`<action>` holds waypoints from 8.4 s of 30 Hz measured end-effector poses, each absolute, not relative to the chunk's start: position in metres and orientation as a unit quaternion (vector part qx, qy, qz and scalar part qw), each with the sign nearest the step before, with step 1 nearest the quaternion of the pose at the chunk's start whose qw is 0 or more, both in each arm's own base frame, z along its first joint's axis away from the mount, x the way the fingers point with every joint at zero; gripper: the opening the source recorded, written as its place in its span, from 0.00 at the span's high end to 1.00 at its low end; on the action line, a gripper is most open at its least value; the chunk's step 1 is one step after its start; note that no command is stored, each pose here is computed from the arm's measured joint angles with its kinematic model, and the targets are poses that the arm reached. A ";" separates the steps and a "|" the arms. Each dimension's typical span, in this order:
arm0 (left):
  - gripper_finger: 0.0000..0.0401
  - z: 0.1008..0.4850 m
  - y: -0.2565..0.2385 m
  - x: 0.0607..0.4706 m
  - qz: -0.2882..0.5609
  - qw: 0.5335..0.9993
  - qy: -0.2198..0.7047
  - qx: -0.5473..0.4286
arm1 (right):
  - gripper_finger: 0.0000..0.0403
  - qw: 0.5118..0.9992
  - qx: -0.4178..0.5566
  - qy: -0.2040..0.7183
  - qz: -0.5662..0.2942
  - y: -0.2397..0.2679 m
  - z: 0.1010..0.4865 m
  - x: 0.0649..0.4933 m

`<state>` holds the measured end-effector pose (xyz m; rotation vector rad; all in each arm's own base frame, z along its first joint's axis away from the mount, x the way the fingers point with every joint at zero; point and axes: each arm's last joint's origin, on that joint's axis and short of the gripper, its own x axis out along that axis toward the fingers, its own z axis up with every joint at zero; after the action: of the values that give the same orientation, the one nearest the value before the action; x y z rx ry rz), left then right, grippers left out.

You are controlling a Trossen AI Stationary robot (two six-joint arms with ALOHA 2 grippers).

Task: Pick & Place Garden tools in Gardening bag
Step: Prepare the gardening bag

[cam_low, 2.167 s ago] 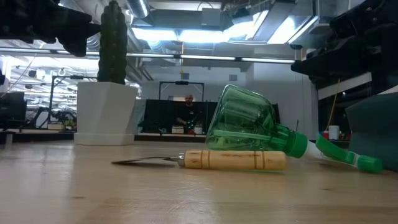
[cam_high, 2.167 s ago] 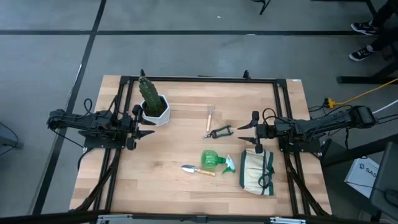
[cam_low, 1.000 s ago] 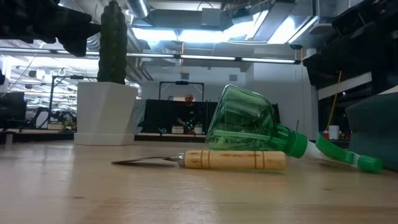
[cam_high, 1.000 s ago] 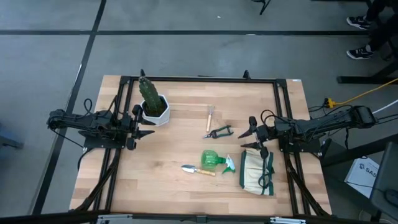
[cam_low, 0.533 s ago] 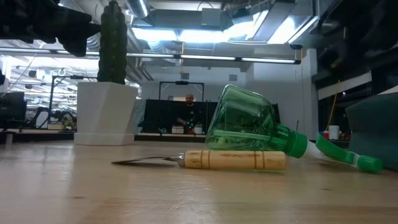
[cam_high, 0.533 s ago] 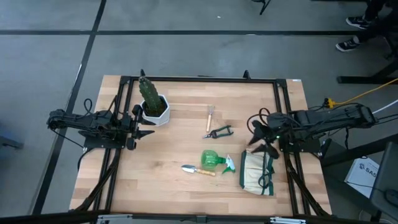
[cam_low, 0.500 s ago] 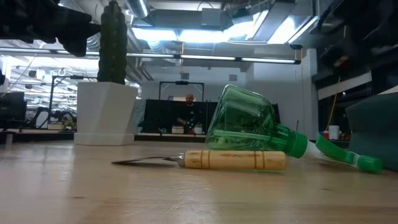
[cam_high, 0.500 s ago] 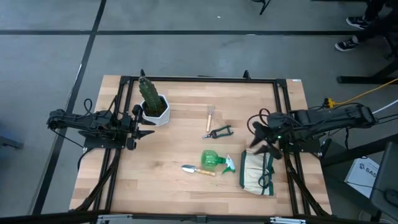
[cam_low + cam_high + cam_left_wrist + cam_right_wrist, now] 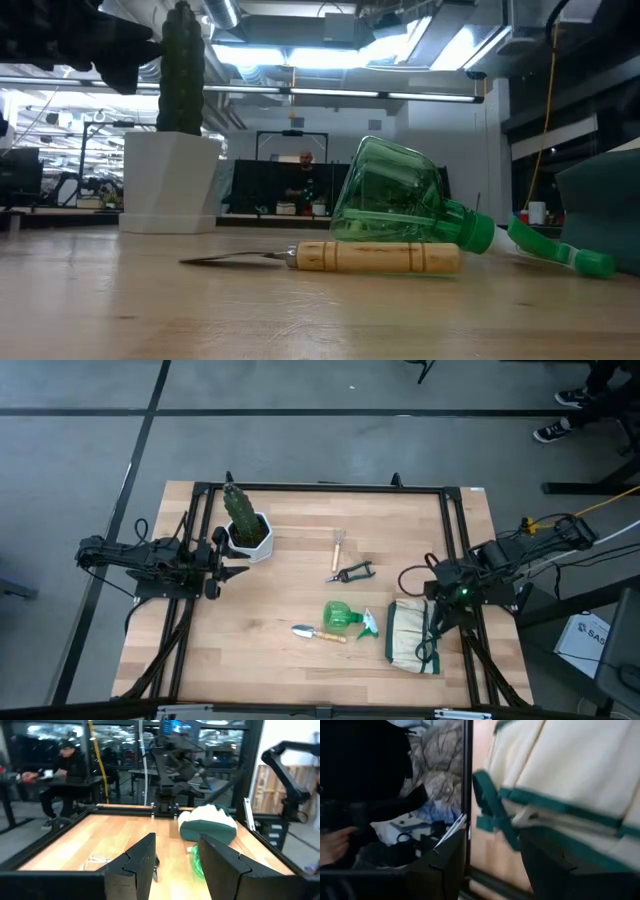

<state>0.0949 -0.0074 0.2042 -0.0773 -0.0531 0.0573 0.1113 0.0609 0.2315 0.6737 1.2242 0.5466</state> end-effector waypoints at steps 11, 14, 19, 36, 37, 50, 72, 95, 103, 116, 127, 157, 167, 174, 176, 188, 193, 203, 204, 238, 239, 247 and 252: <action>0.64 0.204 -0.005 0.095 0.066 0.997 -0.027 -0.034 | 0.53 0.708 0.371 0.592 0.107 0.079 0.228 0.101; 0.64 0.204 -0.006 0.095 0.061 0.996 -0.028 -0.056 | 0.53 0.711 0.390 0.580 0.074 0.085 0.223 0.100; 0.64 0.204 -0.005 0.095 0.062 0.992 -0.032 -0.109 | 0.53 0.723 0.434 0.535 0.046 0.095 0.208 0.103; 0.64 0.204 -0.005 0.095 0.058 0.973 -0.039 -0.219 | 0.53 0.781 0.469 0.402 -0.093 0.103 0.174 0.131; 0.64 0.204 -0.005 0.095 0.058 0.972 -0.039 -0.224 | 0.53 0.787 0.465 0.392 -0.104 0.102 0.173 0.133; 0.64 0.204 -0.005 0.095 0.058 0.973 -0.039 -0.220 | 0.83 0.838 0.401 0.326 -0.174 0.087 0.159 0.164; 0.64 0.227 -0.014 0.126 0.006 0.974 0.068 -0.215 | 0.97 0.932 0.075 0.351 -0.048 0.071 0.242 0.212; 0.64 0.266 -0.033 0.252 0.023 0.946 0.247 -0.208 | 0.97 0.872 -0.335 0.354 -0.032 0.100 0.244 0.293; 0.59 0.246 -0.036 0.279 0.030 0.939 0.291 -0.182 | 0.97 0.878 -0.346 0.329 -0.035 0.112 0.235 0.304; 0.52 0.257 -0.032 0.278 0.069 0.949 0.264 -0.155 | 0.97 0.891 -0.342 0.300 -0.007 0.136 0.231 0.303; 0.54 0.250 -0.036 0.282 0.044 0.941 0.280 -0.186 | 0.97 0.897 -0.340 0.283 -0.009 0.137 0.234 0.305; 0.99 0.253 -0.051 0.279 0.070 0.963 0.259 -0.030 | 0.82 0.948 -0.147 0.277 0.058 0.129 0.236 0.314; 0.99 0.283 -0.058 0.237 0.101 0.961 0.251 0.058 | 0.52 0.959 -0.050 0.275 0.046 0.127 0.237 0.317; 0.99 0.299 -0.065 0.203 0.081 0.956 0.250 0.127 | 0.44 0.970 -0.035 0.238 0.027 0.119 0.244 0.324; 0.99 0.303 -0.067 0.192 0.070 0.956 0.251 0.133 | 0.45 0.972 -0.035 0.232 0.015 0.117 0.245 0.325; 1.00 0.323 -0.069 0.147 -0.038 0.970 0.220 0.092 | 0.45 0.987 -0.010 0.155 -0.030 0.091 0.259 0.340; 1.00 0.321 -0.071 0.150 -0.047 0.969 0.224 0.091 | 0.45 0.993 -0.016 0.114 -0.025 0.073 0.268 0.347; 1.00 0.316 -0.080 0.166 -0.055 0.967 0.221 0.114 | 0.45 0.995 -0.034 0.086 0.022 0.057 0.234 0.378; 1.00 0.315 -0.080 0.167 -0.055 0.966 0.225 0.116 | 0.45 0.996 -0.034 0.085 0.020 0.056 0.230 0.380; 0.79 0.311 -0.077 0.165 0.018 0.970 0.242 0.004 | 0.99 0.938 0.190 0.286 -0.045 0.029 0.296 0.279; 0.77 0.310 -0.077 0.165 0.019 0.969 0.246 0.003 | 0.99 0.929 0.207 0.300 -0.058 0.027 0.298 0.271; 0.70 0.308 -0.076 0.164 0.025 0.966 0.256 -0.008 | 0.99 0.851 0.289 0.416 -0.137 0.017 0.300 0.217; 0.68 0.308 -0.076 0.164 0.025 0.966 0.258 -0.008 | 0.99 0.823 0.310 0.452 -0.149 0.019 0.297 0.206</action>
<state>0.1636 -0.0760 0.3079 -0.0152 0.5224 0.0513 0.2065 0.0188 0.2966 0.6586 0.9624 -0.3159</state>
